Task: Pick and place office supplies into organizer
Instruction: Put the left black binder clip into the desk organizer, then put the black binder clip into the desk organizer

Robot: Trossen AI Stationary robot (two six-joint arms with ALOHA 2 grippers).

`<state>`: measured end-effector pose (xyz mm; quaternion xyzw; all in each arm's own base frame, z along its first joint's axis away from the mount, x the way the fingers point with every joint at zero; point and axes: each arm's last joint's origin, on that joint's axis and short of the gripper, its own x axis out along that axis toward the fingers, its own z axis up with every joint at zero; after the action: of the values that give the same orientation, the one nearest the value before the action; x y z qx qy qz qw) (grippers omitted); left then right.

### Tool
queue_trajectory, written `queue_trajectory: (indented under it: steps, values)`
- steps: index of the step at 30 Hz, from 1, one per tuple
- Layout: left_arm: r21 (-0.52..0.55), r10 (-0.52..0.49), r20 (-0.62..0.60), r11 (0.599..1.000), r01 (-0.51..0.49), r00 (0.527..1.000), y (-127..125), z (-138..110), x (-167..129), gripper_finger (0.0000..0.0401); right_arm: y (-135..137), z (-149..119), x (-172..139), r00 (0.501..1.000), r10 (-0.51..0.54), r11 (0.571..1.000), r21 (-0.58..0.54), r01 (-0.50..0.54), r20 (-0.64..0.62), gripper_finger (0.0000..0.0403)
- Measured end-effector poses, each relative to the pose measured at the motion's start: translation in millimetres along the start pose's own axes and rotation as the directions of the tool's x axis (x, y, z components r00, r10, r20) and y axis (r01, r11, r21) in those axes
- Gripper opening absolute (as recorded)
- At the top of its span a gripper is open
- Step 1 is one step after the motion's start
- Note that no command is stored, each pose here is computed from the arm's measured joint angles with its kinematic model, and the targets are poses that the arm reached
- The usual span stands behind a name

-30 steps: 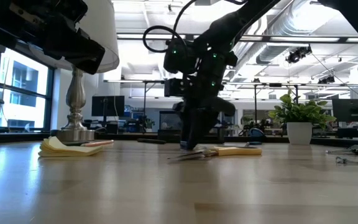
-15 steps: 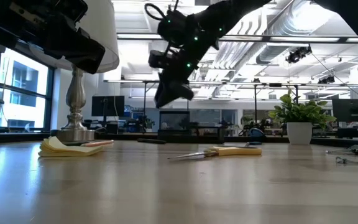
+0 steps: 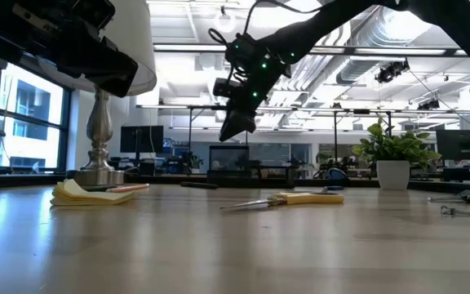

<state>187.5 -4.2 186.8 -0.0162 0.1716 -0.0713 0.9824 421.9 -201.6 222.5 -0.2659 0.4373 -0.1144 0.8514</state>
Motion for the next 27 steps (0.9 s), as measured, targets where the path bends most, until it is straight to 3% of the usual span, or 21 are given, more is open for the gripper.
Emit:
queue_trajectory:
  steps: [11,20,23,27]
  values:
    - [0.002,0.000,0.002,1.000,0.000,1.000,-0.1,0.2,0.0,0.0001,-2.8,-1.8,0.5,1.000,-0.001,0.998,0.059,0.001,0.005,0.0191]
    - [0.001,0.000,-0.010,1.000,0.000,1.000,0.0,-1.0,0.0,0.0001,2.3,1.6,-3.8,0.997,-0.021,0.993,0.112,0.030,-0.080,0.0207]
    - [0.001,0.000,-0.013,1.000,0.000,1.000,0.0,-1.3,0.0,0.0001,7.6,9.4,-12.9,0.990,0.018,0.989,0.147,0.003,-0.136,0.0202]
    - [-0.001,0.000,-0.017,1.000,-0.001,1.000,0.0,-1.7,0.0,0.0001,16.4,14.9,-32.1,0.956,0.157,0.972,0.212,-0.104,-0.248,0.0191]
